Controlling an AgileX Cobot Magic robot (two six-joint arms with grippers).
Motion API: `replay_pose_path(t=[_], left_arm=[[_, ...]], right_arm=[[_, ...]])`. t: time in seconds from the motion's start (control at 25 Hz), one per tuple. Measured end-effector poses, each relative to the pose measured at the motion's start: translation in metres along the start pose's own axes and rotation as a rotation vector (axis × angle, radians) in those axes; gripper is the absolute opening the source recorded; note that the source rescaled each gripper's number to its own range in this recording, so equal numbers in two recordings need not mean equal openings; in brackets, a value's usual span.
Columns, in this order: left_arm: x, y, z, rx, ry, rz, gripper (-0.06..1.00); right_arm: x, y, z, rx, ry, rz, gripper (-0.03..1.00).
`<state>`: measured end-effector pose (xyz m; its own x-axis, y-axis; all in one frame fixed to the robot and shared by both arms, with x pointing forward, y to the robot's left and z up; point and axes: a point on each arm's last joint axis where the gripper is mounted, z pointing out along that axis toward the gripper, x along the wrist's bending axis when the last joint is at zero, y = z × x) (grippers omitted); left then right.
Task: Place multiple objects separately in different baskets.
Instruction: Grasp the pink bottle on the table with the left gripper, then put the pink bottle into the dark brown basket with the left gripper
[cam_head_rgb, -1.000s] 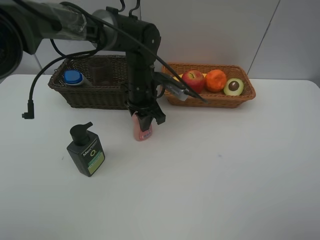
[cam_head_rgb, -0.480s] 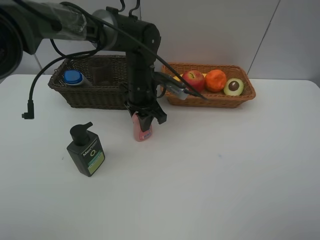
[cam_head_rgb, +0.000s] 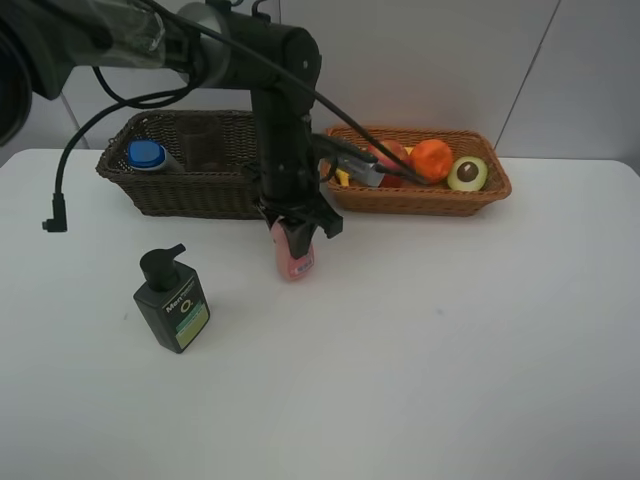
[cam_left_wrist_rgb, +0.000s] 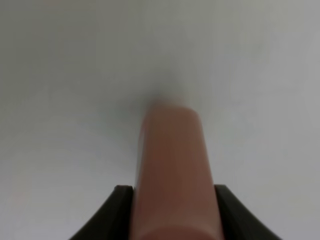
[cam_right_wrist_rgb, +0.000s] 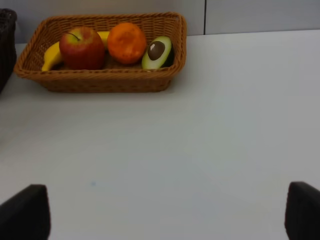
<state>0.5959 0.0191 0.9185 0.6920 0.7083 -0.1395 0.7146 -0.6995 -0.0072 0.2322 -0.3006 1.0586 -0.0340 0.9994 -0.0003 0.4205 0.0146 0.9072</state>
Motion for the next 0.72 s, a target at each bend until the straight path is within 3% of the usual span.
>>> replay_pose_path(t=[0.36,0.72], left_arm=[[-0.006,0.003,-0.042,-0.114,-0.028,-0.046,0.44],[0.002,0.004,-0.103,-0.285,-0.035,-0.092,0.44]], right_arm=[[0.0,0.0,0.0,0.0,0.0,0.0,1.0],[0.0,0.0,0.0,0.0,0.0,0.0,1.0]])
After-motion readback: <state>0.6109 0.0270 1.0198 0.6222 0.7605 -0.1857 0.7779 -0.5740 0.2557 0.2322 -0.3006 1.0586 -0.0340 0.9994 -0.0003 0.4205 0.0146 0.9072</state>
